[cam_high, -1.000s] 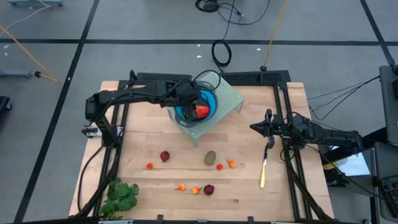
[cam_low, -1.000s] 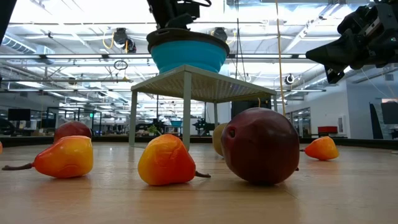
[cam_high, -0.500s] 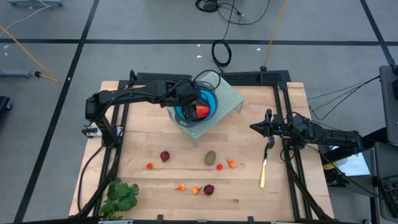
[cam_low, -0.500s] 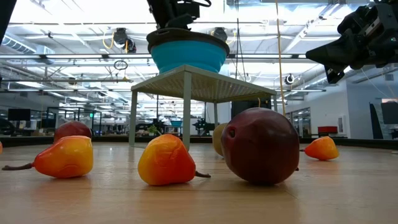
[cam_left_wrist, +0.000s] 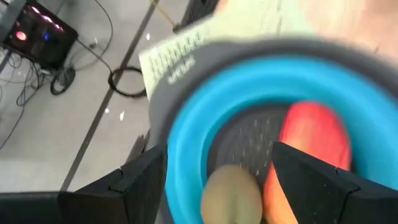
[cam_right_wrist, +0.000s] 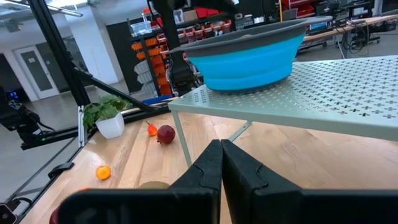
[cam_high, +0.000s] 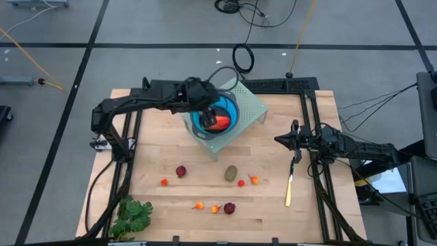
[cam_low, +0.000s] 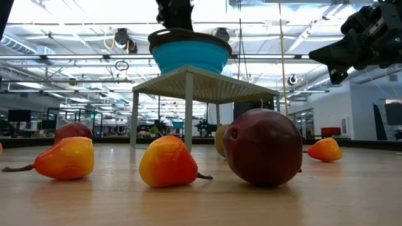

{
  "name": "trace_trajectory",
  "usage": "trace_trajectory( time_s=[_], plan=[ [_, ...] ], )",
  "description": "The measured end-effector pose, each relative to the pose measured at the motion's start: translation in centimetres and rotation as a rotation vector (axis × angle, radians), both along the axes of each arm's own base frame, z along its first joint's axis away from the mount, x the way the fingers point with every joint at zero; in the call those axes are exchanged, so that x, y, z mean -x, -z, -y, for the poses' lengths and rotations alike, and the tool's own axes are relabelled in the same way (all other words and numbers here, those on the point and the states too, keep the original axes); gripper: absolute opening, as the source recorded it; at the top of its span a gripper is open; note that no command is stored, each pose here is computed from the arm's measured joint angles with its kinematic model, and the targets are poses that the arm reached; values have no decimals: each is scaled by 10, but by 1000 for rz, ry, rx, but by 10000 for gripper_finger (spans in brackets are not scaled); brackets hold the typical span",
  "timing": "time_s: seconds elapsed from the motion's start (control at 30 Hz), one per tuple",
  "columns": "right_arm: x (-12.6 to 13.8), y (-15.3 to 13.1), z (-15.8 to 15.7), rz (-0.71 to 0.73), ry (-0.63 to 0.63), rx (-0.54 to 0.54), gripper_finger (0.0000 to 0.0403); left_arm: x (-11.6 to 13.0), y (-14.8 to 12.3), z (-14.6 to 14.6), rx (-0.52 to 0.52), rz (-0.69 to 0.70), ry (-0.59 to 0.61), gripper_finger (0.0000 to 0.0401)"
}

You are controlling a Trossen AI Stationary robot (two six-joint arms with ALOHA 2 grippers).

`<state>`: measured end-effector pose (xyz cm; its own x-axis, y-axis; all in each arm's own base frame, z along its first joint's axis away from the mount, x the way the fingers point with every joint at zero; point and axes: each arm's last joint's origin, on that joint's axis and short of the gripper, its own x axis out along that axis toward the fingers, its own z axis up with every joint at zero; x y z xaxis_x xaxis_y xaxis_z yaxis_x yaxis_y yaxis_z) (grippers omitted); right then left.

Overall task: Pick & Place Fruit
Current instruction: Put the brown kiwi into the blue strainer bowl on the shelf

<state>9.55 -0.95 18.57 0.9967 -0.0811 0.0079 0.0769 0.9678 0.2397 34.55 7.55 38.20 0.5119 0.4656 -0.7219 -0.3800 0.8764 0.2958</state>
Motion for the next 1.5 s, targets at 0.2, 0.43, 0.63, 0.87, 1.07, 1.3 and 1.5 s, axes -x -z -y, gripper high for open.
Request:
trace_trajectory(
  time_s=[0.2,0.43,0.63,0.87,1.07,1.3,1.5],
  plan=[
    [0,-1,0,11,-1,-17,0,6,-24,10,-18,46,8,285],
    [0,-3,0,37,-1,-41,0,15,-26,17,-6,-17,18,285],
    [0,-4,0,41,-1,-30,0,19,-24,25,22,-42,7,285],
    [0,-4,0,42,-1,-39,0,23,-25,29,59,-70,70,285],
    [0,-4,0,45,-2,-73,0,35,-29,33,137,-78,76,285],
    [-1,-3,0,38,-2,-59,0,71,-62,40,165,69,91,285],
    [-2,-4,0,39,-2,-54,0,98,-76,45,181,165,73,285]
  ],
)
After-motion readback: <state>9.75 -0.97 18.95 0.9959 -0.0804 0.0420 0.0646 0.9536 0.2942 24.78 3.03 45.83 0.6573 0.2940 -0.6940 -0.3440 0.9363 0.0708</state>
